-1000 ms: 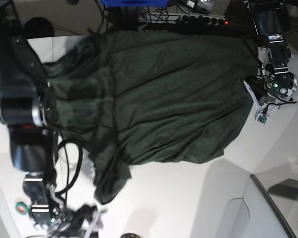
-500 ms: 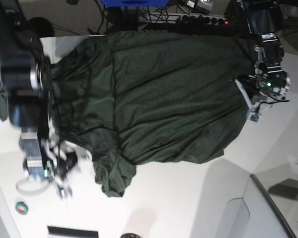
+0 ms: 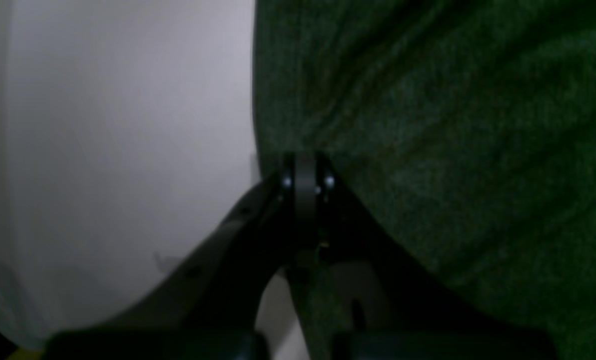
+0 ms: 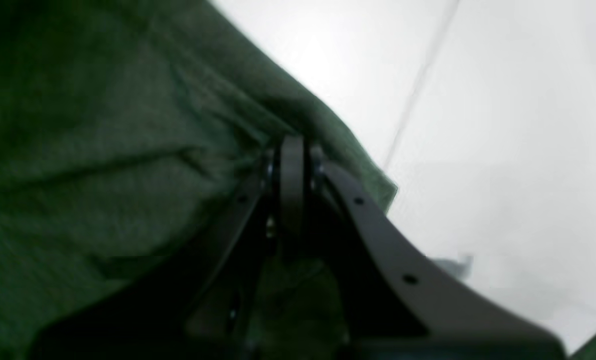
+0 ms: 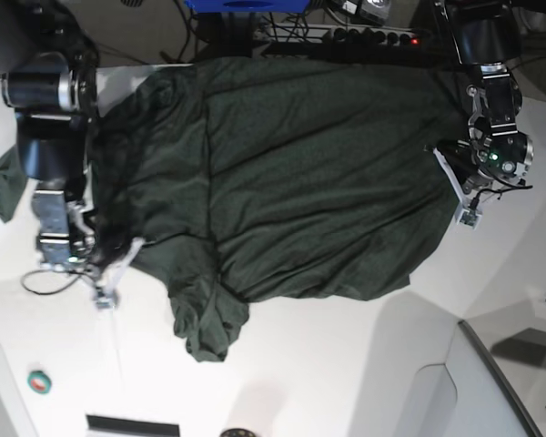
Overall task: Layout the t-shirt on the table in an organized manner, then fold the t-shirt properly
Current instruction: 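Drag the shirt edge with the right gripper to spread it flat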
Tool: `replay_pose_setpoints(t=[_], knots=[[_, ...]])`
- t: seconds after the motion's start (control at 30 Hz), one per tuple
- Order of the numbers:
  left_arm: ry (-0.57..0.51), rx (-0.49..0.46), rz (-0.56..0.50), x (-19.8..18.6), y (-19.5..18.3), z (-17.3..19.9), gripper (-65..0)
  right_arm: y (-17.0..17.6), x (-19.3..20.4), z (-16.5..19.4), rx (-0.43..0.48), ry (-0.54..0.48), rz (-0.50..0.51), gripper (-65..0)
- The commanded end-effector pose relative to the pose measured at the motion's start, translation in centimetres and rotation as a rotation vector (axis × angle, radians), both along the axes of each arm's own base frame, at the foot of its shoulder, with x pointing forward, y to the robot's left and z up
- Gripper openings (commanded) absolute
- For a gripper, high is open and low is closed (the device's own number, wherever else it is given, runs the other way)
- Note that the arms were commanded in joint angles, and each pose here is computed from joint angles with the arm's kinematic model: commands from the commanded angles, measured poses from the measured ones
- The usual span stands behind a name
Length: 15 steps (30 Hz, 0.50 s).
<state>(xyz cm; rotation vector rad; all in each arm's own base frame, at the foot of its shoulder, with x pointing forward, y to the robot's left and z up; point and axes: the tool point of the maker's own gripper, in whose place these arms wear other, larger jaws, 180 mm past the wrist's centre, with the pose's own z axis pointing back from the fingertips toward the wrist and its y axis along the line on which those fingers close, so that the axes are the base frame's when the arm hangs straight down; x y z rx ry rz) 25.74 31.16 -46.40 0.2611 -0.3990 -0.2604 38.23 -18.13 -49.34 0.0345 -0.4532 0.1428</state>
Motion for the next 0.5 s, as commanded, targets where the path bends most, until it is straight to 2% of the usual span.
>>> replay_pose_setpoints(t=[0.0, 0.1, 0.23, 0.37, 0.47], knots=[[-0.038, 0.018, 0.003, 1.0, 0.7, 1.1, -65.0, -3.0, -0.4, 0.1, -0.043, 0.026, -0.053, -64.2], [-0.036, 0.019, 0.003, 0.9, 0.7, 1.1, -65.0, -7.1, -1.8, 0.0, -0.055, 0.038, -0.145, -64.2], [-0.033, 0.018, 0.003, 0.8, 0.7, 1.0, -65.0, -12.3, -6.2, -1.3, -0.076, 0.099, -0.269, -64.2], [-0.036, 0.017, 0.003, 1.0, 0.7, 1.1, -65.0, -14.3, -8.7, -1.5, -0.088, 0.116, -0.333, -64.2], [-0.044, 0.017, 0.003, 1.3, 0.7, 1.3, -65.0, -15.1, -8.8, -0.2, -0.123, 0.070, -0.336, -64.2]])
